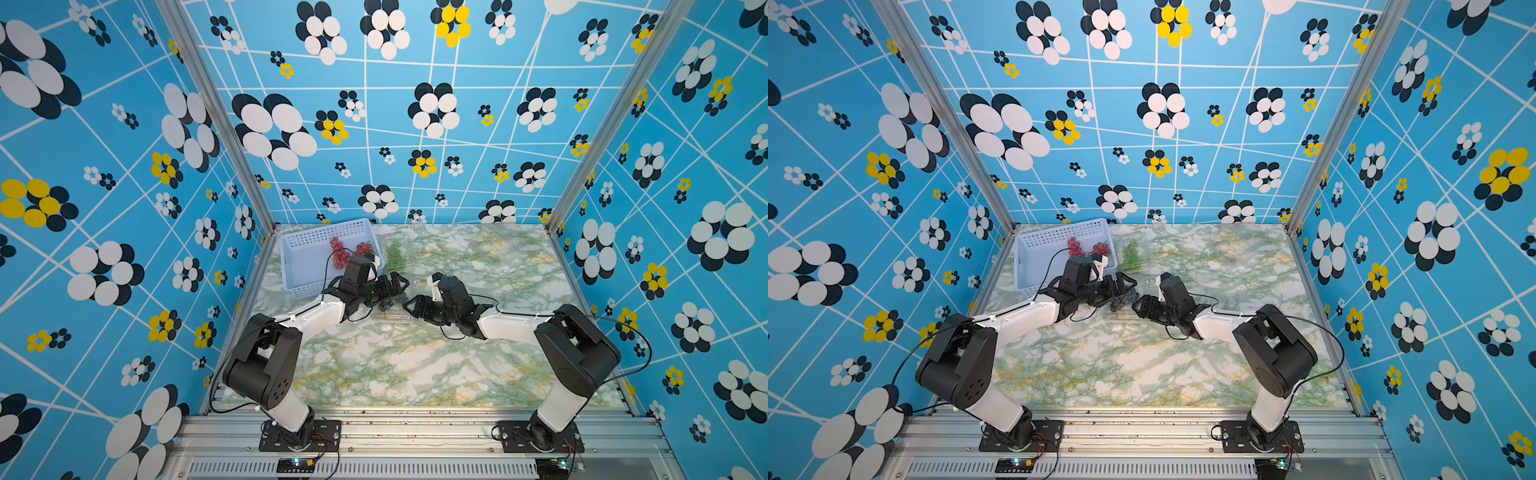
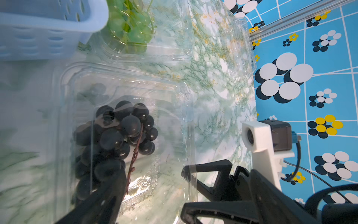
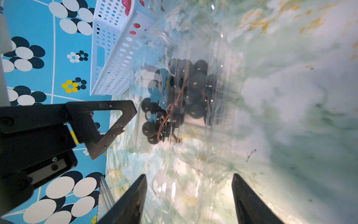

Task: Pack grapes into containers
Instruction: Adjust the packing box at the center of the board, then close the packing box at the center of the board.

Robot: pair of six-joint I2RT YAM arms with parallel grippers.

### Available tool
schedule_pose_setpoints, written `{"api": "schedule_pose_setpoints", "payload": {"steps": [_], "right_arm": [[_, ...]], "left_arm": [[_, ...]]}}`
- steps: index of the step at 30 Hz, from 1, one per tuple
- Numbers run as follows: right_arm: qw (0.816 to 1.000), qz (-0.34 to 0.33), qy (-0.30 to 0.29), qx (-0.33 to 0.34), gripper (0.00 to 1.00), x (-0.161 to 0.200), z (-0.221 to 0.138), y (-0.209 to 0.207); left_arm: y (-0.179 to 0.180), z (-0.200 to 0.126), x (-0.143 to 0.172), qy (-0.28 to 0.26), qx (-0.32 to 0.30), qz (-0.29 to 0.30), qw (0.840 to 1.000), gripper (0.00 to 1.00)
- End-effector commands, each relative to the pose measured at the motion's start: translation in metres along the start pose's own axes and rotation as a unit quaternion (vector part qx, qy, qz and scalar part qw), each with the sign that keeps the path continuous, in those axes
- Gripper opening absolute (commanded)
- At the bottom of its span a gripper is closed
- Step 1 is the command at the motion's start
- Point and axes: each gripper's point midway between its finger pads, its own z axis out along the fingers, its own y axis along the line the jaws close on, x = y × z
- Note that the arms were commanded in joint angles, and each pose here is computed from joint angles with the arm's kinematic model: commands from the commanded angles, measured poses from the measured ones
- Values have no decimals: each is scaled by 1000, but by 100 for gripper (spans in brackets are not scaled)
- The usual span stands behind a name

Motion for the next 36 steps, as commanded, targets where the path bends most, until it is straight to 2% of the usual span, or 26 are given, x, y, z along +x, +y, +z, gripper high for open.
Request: {"api": "schedule_pose_setpoints", "payload": {"steps": [1, 10, 16, 25, 36], "right_arm": [[999, -16, -27, 10, 74, -5, -14, -2], [997, -3, -70, -16, 79, 9, -34, -16], [998, -12, -63, -20, 74, 22, -31, -21], [997, -6, -65, -38, 62, 21, -25, -17], [997, 2, -52, -61, 54, 27, -14, -10]], "left_arm": [[5, 1, 11, 9, -7, 1, 1000, 99], [4, 0, 15, 12, -11, 4, 1000, 100], [3, 2, 18, 15, -13, 7, 1000, 100], [4, 6, 25, 22, -17, 6, 1000, 100], [6, 5, 28, 24, -20, 5, 999, 100]]}}
